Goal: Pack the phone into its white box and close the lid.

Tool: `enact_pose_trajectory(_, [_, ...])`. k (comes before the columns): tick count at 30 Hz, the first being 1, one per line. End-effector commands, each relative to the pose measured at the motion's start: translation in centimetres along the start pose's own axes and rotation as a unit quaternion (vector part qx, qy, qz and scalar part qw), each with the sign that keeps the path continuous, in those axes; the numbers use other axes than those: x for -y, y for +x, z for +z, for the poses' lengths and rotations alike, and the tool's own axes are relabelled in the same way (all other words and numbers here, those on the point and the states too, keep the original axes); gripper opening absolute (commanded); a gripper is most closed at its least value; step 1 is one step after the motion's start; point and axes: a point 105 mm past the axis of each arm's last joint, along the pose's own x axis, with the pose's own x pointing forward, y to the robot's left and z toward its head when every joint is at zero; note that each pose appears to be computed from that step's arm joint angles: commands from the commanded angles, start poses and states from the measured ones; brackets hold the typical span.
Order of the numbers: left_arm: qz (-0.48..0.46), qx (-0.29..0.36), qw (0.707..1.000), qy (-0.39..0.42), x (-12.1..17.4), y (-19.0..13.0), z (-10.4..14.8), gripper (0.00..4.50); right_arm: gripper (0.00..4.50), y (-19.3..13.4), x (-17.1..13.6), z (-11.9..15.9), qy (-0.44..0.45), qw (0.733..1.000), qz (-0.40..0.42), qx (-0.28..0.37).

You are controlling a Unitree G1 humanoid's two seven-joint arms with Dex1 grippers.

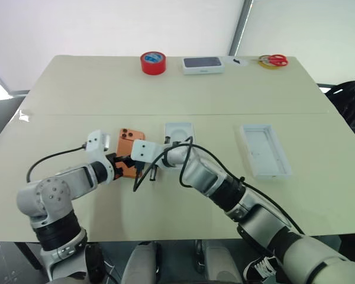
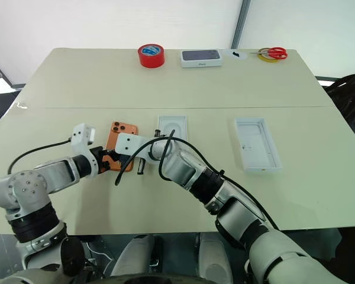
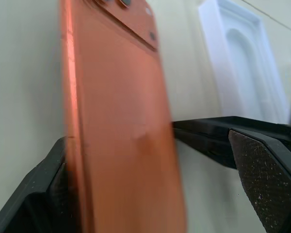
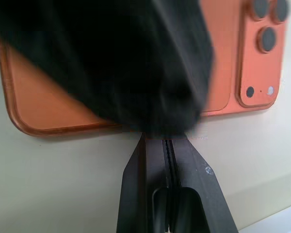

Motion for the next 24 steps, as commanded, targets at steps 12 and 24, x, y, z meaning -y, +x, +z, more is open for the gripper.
enact_pose_trajectory(12, [-0.007, 0.041, 0.996, -0.082, -2.2, -1.1, 2.3, 4.23, 0.00, 0.0, -1.1, 0.6, -0.009, 1.000, 0.014, 0.016])
enact_pose_trajectory(24, [-0.031, 0.079, 0.987, -0.134, -2.3, -1.4, 3.0, 0.03, 0.00, -4.3, 2.0, 2.1, 0.018, 0.997, -0.033, 0.073])
